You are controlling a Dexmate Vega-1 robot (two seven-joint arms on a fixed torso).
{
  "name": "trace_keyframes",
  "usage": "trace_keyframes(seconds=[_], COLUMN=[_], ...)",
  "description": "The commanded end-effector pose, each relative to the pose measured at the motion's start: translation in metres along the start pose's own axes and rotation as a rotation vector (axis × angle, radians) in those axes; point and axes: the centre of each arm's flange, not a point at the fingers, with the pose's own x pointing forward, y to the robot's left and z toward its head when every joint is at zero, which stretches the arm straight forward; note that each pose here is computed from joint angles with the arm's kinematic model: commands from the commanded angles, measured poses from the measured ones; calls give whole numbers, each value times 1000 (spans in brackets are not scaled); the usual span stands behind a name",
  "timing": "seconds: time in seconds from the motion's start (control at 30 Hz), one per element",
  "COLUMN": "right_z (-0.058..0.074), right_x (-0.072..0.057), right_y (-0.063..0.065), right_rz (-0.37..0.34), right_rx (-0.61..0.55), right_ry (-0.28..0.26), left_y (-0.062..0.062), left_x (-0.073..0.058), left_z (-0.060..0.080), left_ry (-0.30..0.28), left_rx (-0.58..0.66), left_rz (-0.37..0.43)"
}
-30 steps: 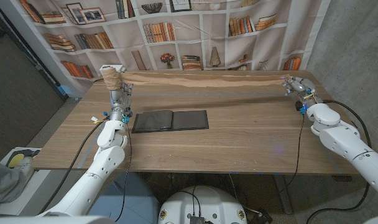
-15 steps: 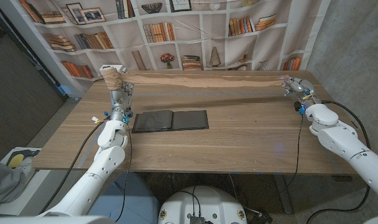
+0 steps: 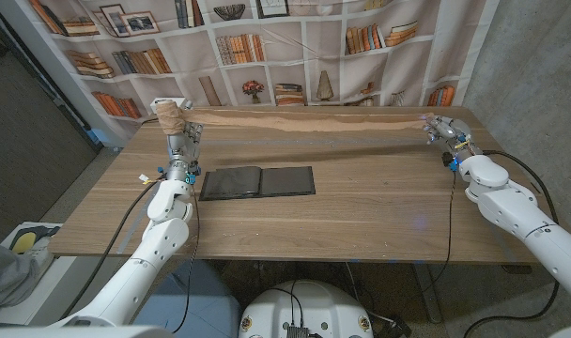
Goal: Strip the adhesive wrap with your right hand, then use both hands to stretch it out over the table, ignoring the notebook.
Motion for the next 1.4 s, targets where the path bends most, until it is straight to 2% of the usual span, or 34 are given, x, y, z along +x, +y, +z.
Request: trace_keyframes(seconds=[0.03,0.57,1.4], right_z=[-1,0,0], right_x=[-3,-10,-7], right_y=[0,-3,-3], right_rz=[-6,-8,1], right_rx=[1,-5,-1], right_ry=[0,4,4], left_y=[-2,-3,-3], left_x=[1,-7,-10], left_z=[1,-3,-2], left_ry=[-4,-2,-14], left_rx=[-3,-11,-9], left_rz=[-10,-6,-1])
